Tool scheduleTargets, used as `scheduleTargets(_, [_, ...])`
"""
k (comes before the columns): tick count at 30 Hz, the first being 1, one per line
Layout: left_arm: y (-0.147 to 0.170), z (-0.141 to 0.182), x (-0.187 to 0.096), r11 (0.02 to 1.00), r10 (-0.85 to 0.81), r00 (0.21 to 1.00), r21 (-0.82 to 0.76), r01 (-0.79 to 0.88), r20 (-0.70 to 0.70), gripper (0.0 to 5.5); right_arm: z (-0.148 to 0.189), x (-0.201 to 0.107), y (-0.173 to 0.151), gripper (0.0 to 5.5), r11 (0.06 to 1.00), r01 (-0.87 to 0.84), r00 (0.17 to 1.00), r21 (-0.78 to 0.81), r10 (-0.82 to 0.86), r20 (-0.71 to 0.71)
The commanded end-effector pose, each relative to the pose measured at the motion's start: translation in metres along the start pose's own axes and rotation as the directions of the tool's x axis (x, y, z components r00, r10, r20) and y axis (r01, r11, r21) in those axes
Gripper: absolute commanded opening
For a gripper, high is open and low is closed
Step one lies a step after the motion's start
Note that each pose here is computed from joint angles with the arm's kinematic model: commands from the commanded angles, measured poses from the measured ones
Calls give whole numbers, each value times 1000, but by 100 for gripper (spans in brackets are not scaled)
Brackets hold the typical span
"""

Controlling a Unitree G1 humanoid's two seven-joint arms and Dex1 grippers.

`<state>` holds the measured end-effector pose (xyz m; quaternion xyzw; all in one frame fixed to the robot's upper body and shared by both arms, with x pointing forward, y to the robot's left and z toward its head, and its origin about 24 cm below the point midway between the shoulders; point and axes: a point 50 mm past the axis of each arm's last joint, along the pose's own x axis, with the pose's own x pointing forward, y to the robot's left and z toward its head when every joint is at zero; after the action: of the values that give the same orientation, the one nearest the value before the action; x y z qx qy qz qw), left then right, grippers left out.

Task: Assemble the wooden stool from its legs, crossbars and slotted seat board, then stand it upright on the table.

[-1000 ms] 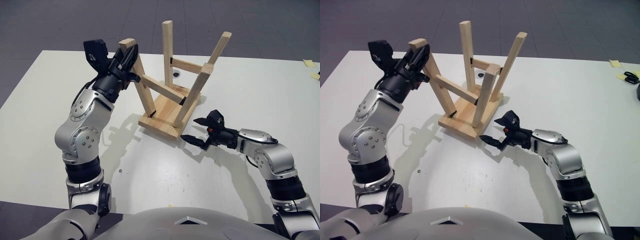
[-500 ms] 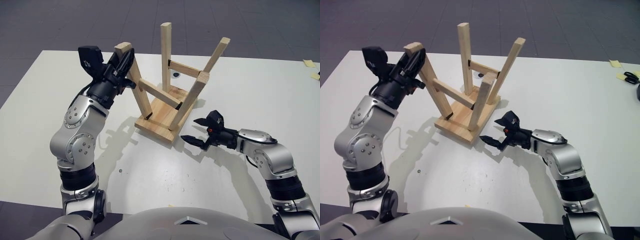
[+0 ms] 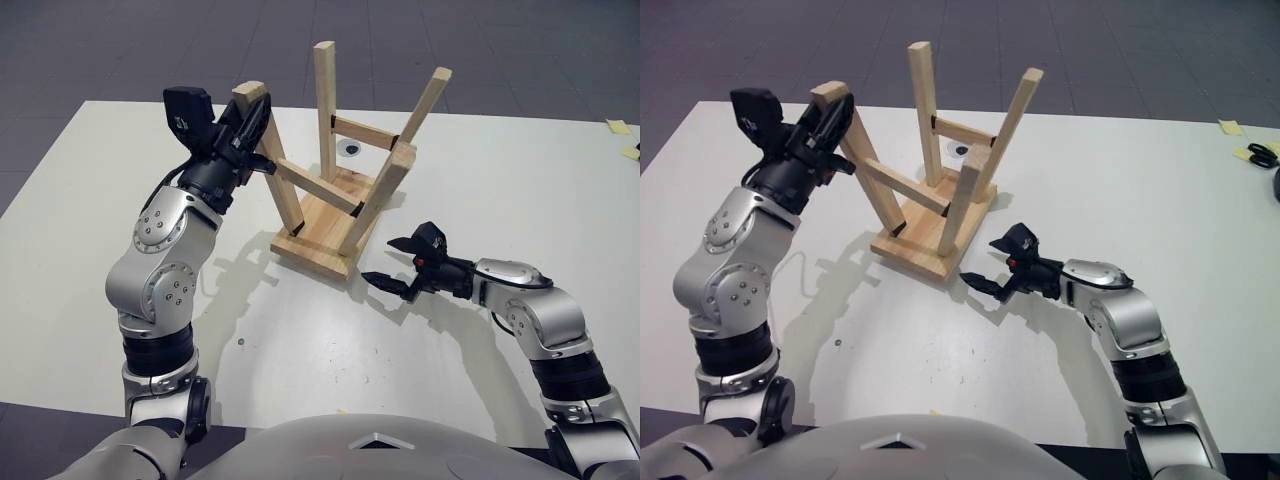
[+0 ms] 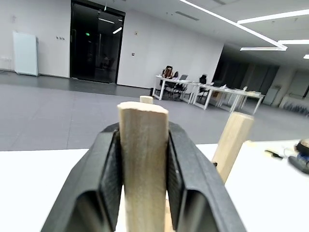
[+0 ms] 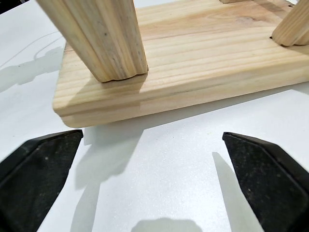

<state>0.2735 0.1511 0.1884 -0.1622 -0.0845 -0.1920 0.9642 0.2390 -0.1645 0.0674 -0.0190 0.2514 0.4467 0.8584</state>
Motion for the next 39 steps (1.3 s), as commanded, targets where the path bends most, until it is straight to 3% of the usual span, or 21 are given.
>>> scheduleTargets(1, [-3, 18, 5, 989, -7, 997, -148, 19, 82, 103, 3, 0, -1, 540, 1000, 5, 1000, -14, -5, -3])
scheduleTargets(2, [0, 20, 4, 994, -2, 997, -107, 10, 77, 103, 3, 0, -1, 540, 1000, 4, 1000, -18, -4, -4])
scheduleTargets(4, [-6, 12, 5, 988, -60, 998, 145, 61, -14, 104, 3, 0, -1, 540, 1000, 10, 1000, -5, -10, 5])
scheduleTargets(5, [-8, 11, 5, 998, -46, 999, -43, 47, 16, 103, 4, 0, -1, 540, 1000, 7, 1000, -7, -7, 6])
scheduleTargets(8, [-14, 1, 0, 970, -106, 992, 210, 118, -69, 103, 5, 0, -2, 540, 1000, 7, 1000, -14, -7, 6])
scheduleTargets(9, [-14, 4, 1, 995, -86, 996, 44, 86, -21, 103, 6, 1, -2, 540, 1000, 6, 1000, -18, -6, 4])
scheduleTargets(11, [-10, 6, 1, 973, -72, 997, 217, 78, -34, 103, 5, 0, -3, 540, 1000, 9, 1000, -15, -9, 3])
scheduleTargets(13, [-3, 4, 0, 994, -38, 999, 99, 40, -22, 102, 5, 1, -2, 540, 1000, 2, 1000, -17, -1, 2])
scheduleTargets(15, [0, 6, 0, 969, -23, 1000, 245, 27, -19, 102, 6, 0, -3, 540, 1000, 3, 1000, -12, -3, 8])
scheduleTargets(17, [7, 7, -1, 999, 37, 999, 37, -37, 16, 102, 8, 1, -1, 540, 1000, -11, 1000, -5, 11, 28])
scheduleTargets(20, [13, 7, -5, 989, 46, 999, 139, -46, -1, 102, 13, -3, 3, 540, 998, -60, 995, 1, 60, 85])
scheduleTargets(23, [14, 5, -12, 997, 41, 999, 62, -41, -4, 102, 23, -10, 13, 540, 986, -164, 975, -15, 165, 148])
scheduleTargets(28, [19, 10, -20, 996, 19, 1000, 85, -19, 1, 102, 49, -16, 25, 540, 964, -255, 938, -82, 267, 220])
scheduleTargets(36, [20, 17, -29, 998, -23, 999, 60, 20, 46, 102, 97, -13, 26, 540, 969, -136, 899, -205, 208, 384])
scheduleTargets(39, [17, 14, -28, 998, -30, 998, 56, 27, 52, 102, 102, -11, 30, 498, 968, -162, 885, -190, 228, 407])
